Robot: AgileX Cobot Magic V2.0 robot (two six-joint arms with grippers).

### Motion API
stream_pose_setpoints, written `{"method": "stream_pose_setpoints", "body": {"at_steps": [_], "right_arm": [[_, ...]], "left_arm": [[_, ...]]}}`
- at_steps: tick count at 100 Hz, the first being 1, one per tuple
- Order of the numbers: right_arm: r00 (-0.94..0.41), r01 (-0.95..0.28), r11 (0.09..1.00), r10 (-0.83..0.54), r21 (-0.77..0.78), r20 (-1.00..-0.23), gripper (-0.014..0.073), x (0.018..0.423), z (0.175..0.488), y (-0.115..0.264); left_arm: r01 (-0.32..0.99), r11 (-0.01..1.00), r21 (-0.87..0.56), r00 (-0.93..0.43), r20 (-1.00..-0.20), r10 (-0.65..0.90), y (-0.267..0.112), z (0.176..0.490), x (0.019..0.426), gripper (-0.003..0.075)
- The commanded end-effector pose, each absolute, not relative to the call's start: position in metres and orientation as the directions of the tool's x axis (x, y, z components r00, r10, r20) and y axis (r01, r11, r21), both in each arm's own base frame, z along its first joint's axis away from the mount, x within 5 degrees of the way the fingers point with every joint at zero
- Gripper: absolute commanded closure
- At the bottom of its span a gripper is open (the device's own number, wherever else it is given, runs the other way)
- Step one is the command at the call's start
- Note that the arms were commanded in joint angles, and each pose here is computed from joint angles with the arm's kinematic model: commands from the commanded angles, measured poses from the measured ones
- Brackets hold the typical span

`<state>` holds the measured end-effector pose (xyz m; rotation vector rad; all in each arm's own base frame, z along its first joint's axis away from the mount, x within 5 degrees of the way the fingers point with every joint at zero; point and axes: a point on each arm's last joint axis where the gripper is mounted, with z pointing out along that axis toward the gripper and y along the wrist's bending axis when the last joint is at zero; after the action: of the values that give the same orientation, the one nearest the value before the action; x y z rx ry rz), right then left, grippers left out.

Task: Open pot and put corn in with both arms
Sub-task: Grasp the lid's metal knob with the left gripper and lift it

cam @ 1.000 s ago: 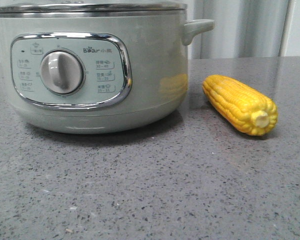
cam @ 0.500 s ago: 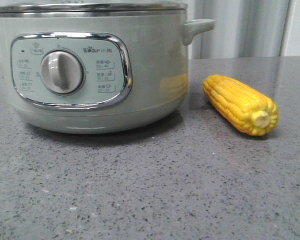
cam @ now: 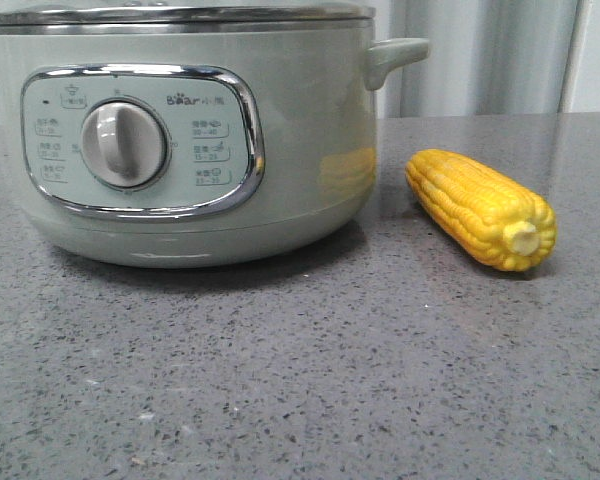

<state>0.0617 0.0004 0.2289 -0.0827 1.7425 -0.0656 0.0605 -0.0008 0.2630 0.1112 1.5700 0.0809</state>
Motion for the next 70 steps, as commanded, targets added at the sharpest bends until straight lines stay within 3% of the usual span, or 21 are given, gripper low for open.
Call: {"method": "stream_pose_setpoints", "body": {"at_steps": [1,32,39,47,54,59,70], "right_arm": [[-0.155,-0.020,0.996,-0.089,-0.087,-0.984,0.0669,0.071,0.259,0.001],[-0.196,-0.028,0.999,-0.023,-0.017,-0.980,0.0669,0.100,0.299,0.002],[-0.203,-0.027,0.999,-0.022,-0.017,-0.979,0.0669,0.103,0.298,0.002],[-0.217,-0.028,0.999,-0.022,-0.017,-0.976,0.0669,0.105,0.297,0.002],[-0.223,-0.028,0.999,-0.022,-0.016,-0.975,0.0669,0.106,0.296,0.002],[-0.223,-0.028,0.999,-0.022,-0.016,-0.975,0.0669,0.106,0.296,0.002],[-0.223,-0.028,0.999,-0.022,-0.016,-0.975,0.0669,0.106,0.296,0.002]], "left_arm": [[0.017,0.991,0.136,0.079,-0.988,0.134,-0.002,0.295,0.070,0.0741],[0.026,0.991,0.131,0.146,-0.981,0.126,-0.005,0.321,0.105,0.0724],[0.032,0.991,0.131,0.119,-0.985,0.127,-0.005,0.318,0.112,0.0625],[0.045,0.990,0.131,0.109,-0.986,0.126,-0.007,0.317,0.119,0.0410],[0.066,0.992,0.105,0.141,-0.986,0.094,-0.009,0.319,0.123,0.0268],[0.090,0.993,0.080,0.183,-0.981,0.062,-0.013,0.322,0.126,0.0229],[0.171,0.981,0.092,0.240,-0.969,0.049,-0.025,0.329,0.136,0.0228]]}}
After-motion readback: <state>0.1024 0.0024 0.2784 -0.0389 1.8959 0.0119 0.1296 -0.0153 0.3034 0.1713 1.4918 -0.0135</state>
